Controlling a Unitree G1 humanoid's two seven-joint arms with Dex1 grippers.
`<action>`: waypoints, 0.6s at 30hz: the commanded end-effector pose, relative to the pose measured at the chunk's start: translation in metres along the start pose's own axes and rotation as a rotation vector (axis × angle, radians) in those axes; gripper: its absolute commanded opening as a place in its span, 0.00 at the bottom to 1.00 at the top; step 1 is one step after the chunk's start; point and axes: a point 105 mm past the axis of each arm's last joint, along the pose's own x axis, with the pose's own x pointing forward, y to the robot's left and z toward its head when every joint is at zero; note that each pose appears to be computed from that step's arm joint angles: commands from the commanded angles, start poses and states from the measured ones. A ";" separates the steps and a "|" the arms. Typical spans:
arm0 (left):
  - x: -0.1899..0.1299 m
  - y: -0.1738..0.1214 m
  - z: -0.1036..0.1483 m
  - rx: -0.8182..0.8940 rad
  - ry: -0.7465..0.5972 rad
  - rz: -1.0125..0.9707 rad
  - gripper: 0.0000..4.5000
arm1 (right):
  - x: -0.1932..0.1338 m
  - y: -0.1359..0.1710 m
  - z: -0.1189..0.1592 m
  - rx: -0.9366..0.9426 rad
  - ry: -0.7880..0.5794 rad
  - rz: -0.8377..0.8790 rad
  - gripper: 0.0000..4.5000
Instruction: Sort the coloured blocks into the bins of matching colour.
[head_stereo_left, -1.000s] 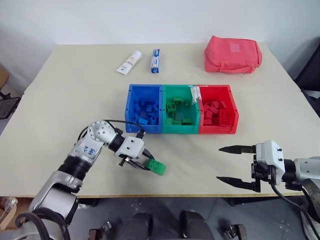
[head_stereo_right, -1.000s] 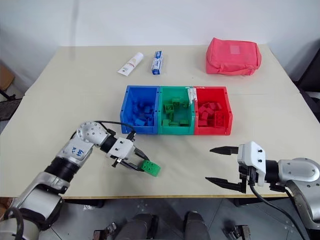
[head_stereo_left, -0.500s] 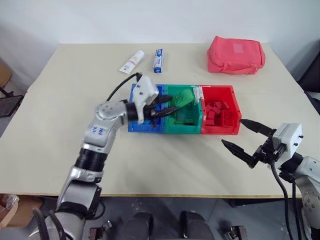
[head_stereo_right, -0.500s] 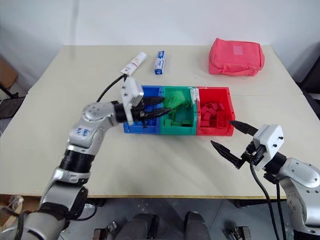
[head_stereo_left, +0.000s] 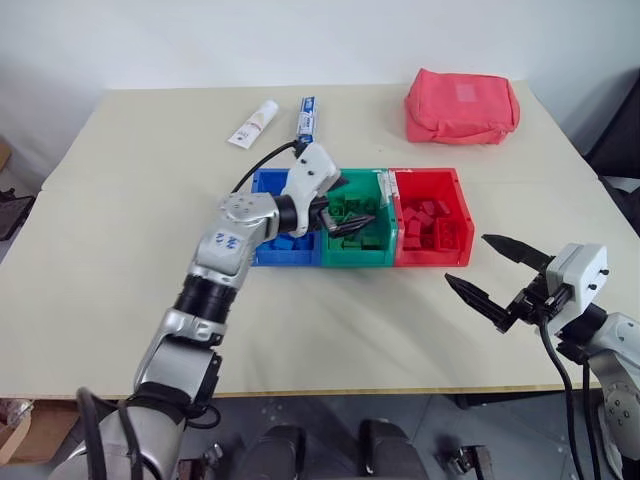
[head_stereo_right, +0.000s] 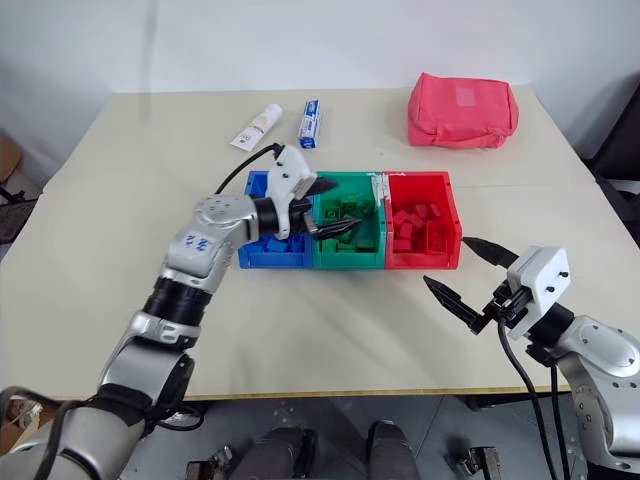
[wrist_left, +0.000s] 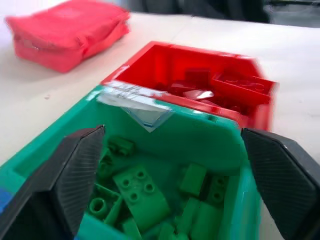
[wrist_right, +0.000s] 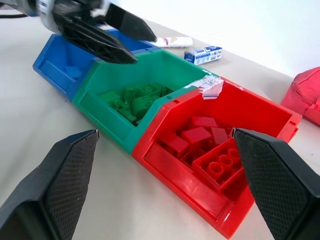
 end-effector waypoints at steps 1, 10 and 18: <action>-0.057 -0.019 0.002 0.151 -0.038 -0.136 0.99 | -0.002 0.011 0.006 -0.051 0.032 0.141 1.00; -0.158 -0.027 -0.059 0.213 0.155 -0.096 0.99 | -0.002 0.024 -0.011 -0.119 0.145 0.442 1.00; -0.176 -0.042 -0.077 0.137 0.187 0.012 0.99 | -0.002 0.009 -0.015 -0.113 0.145 0.398 1.00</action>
